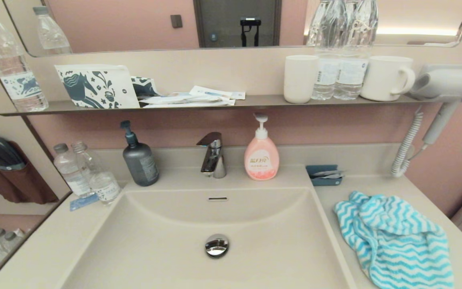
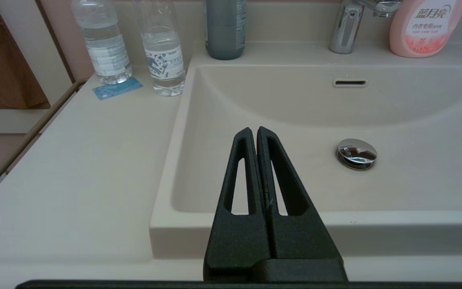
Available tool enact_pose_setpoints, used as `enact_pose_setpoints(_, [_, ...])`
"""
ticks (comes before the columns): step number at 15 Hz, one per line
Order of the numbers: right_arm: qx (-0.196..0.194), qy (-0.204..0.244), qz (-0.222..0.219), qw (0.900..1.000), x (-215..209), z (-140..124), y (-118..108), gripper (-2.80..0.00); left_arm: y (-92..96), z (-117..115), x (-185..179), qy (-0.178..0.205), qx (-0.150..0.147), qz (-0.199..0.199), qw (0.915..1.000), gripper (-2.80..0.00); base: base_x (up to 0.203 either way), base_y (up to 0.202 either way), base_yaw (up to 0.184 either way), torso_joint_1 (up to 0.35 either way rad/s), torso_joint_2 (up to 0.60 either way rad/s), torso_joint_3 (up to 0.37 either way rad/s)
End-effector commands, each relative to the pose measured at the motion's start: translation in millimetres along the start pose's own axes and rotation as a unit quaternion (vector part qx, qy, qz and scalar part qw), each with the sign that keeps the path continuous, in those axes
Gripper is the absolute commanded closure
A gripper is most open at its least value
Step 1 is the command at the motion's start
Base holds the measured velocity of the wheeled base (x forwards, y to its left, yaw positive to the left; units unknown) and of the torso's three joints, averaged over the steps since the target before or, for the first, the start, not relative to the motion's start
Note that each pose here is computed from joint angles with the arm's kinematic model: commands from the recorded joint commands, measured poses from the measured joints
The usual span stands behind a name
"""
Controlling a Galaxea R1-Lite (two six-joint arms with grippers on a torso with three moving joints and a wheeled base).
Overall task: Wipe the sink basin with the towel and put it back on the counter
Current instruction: Pick up the cloth
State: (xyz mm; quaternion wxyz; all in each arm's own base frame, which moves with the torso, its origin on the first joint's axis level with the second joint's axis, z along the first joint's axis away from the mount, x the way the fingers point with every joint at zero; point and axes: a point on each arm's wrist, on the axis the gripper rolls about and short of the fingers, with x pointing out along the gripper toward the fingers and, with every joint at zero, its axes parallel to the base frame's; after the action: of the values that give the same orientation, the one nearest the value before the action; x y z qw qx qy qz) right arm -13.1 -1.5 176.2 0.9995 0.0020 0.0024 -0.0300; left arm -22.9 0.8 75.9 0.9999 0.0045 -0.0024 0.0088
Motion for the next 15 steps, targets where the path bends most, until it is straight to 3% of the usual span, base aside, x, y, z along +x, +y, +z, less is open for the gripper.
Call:
enact_pose_setpoints(1, [-0.007, 0.086, -0.040, 0.995, 43.8, 27.0, 1.1, 0.00, 0.0, 0.1, 0.1, 0.000, 0.000, 0.000, 1.0000, 0.00, 0.000, 0.000, 0.000, 0.000, 0.00, 0.000])
enact_pose_setpoints(5, [-0.032, 0.185, -0.105, 0.977, 105.0, 43.4, 0.0, 0.00, 0.0, 0.3, 0.1, 0.000, 0.000, 0.000, 1.0000, 0.00, 0.000, 0.000, 0.000, 0.000, 0.00, 0.000])
enact_pose_setpoints(9, [-0.080, 0.275, -0.104, 0.952, 160.8, 37.3, 1.0, 0.00, 0.0, 0.4, 0.0, 0.000, 0.000, 0.000, 1.0000, 0.00, 0.000, 0.000, 0.000, 0.000, 0.00, 0.000])
enact_pose_setpoints(12, [-0.147, 0.334, -0.106, 0.925, 203.5, 28.3, 0.8, 0.00, 0.0, 0.1, 0.1, 0.000, 0.000, 0.000, 1.0000, 0.00, 0.000, 0.000, 0.000, 0.000, 0.00, 0.000])
enact_pose_setpoints(15, [-0.242, 0.390, -0.067, 0.886, 215.7, 18.3, 4.0, 0.00, 0.0, 0.3, 0.0, 0.000, 0.000, 0.000, 1.0000, 0.00, 0.000, 0.000, 0.000, 0.000, 0.00, 0.000])
